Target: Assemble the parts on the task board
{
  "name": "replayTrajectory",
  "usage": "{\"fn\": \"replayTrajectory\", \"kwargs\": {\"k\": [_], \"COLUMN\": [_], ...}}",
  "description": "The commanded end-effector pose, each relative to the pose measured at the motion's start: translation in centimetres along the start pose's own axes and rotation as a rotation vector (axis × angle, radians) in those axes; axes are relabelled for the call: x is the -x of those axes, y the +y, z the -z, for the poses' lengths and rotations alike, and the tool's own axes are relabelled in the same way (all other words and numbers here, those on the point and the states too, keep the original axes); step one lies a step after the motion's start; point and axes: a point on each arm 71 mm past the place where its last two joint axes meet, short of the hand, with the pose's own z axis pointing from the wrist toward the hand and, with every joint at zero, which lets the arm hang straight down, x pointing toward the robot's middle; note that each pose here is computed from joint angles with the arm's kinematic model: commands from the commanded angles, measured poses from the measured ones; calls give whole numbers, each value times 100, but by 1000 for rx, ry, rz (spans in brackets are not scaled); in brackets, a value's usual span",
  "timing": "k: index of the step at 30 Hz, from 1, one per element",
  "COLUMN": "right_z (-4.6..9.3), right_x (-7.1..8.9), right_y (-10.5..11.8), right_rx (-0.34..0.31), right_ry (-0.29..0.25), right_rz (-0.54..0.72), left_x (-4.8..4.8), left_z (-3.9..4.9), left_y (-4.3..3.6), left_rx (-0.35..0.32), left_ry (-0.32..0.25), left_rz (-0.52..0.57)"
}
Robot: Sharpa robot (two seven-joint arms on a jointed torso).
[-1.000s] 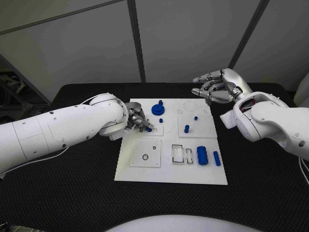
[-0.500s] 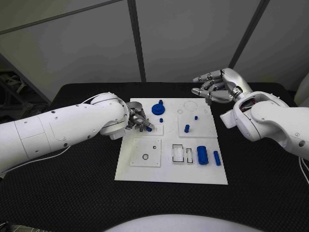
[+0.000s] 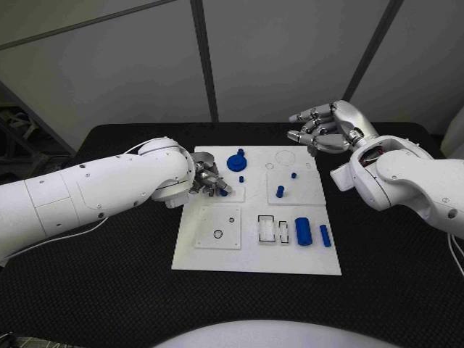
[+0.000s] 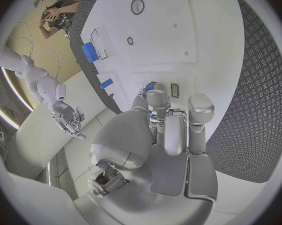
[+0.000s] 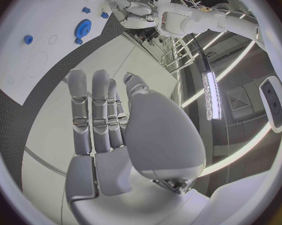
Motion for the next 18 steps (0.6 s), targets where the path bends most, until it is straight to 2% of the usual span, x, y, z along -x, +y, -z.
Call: {"fn": "replayTrajectory", "kwargs": {"k": [1,18], "right_z": [-5,-7], "right_x": [1,2], "right_y": [21,18], "right_rx": [13,12], "right_ry": [4,4], "right_rz": [2,3], "left_x": [-32,-36], "left_z": [-12,-63], "left_y": [-11,-2], "left_rx": [7,21], "left_ry": [20,7], "left_rz": [-20,-13]}}
